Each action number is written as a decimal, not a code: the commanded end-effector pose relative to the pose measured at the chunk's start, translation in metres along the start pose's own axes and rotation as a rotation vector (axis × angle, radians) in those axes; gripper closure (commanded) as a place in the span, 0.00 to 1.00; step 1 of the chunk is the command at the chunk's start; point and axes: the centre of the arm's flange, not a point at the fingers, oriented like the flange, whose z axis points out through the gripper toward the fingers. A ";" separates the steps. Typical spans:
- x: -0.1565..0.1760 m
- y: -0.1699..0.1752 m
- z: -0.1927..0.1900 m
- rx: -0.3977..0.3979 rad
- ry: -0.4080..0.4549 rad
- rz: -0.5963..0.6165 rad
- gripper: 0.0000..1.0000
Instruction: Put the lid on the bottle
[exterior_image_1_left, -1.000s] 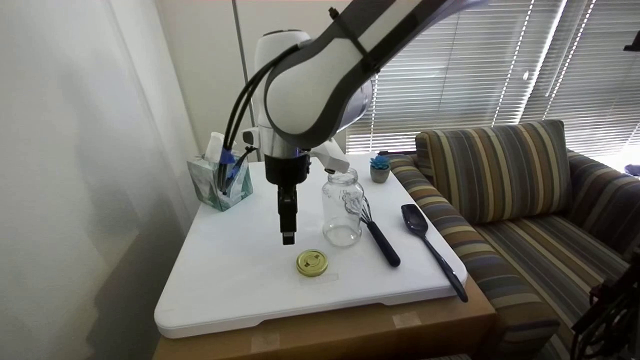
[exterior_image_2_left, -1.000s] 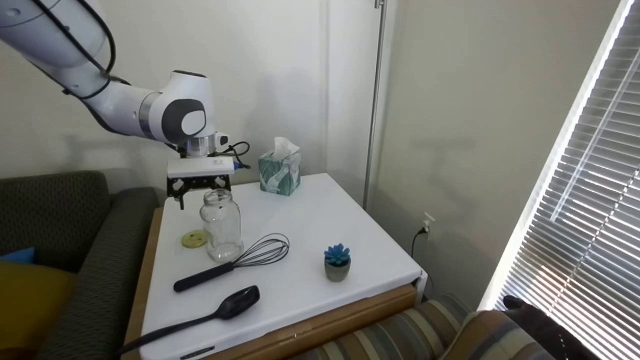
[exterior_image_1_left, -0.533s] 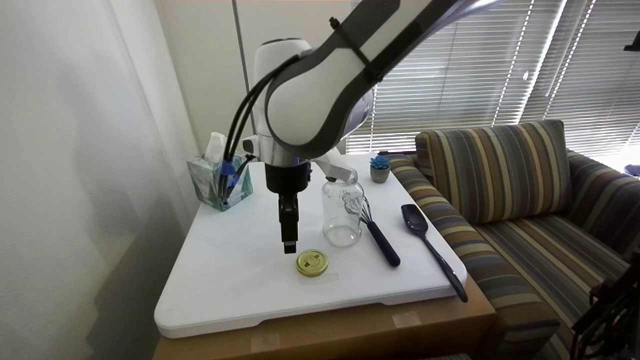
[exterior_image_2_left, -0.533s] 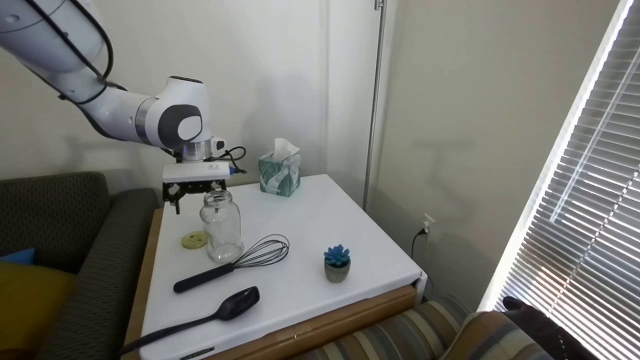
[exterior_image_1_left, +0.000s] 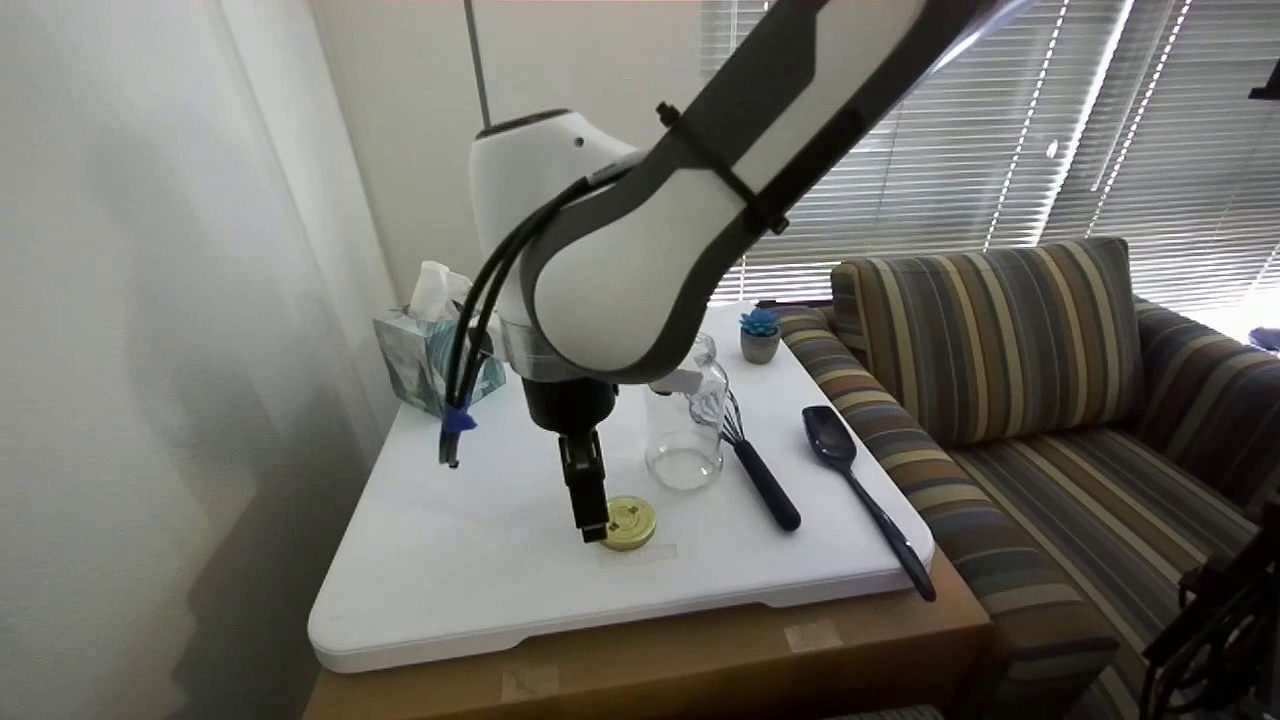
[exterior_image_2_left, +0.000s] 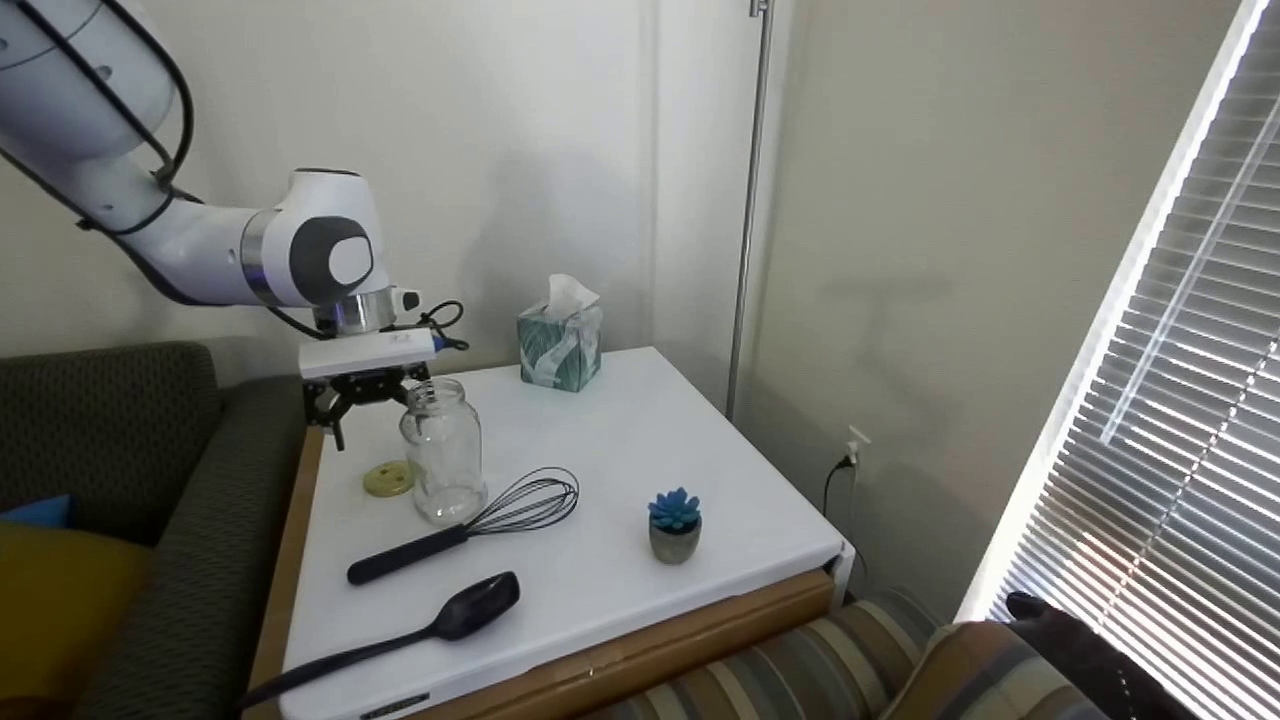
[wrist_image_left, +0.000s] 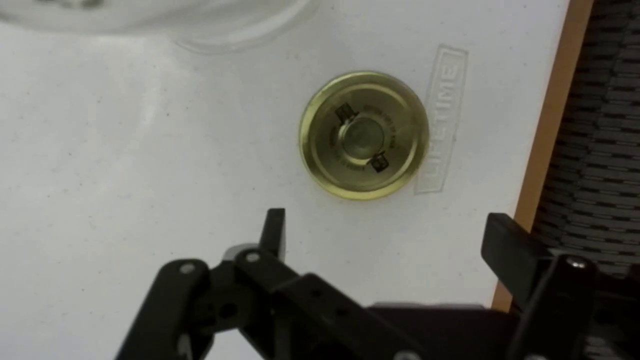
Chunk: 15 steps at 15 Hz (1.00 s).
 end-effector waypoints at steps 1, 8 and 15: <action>-0.011 -0.009 0.016 -0.014 -0.054 -0.024 0.00; -0.020 -0.007 0.048 -0.012 -0.091 -0.055 0.00; -0.015 0.002 0.046 -0.068 -0.133 -0.086 0.00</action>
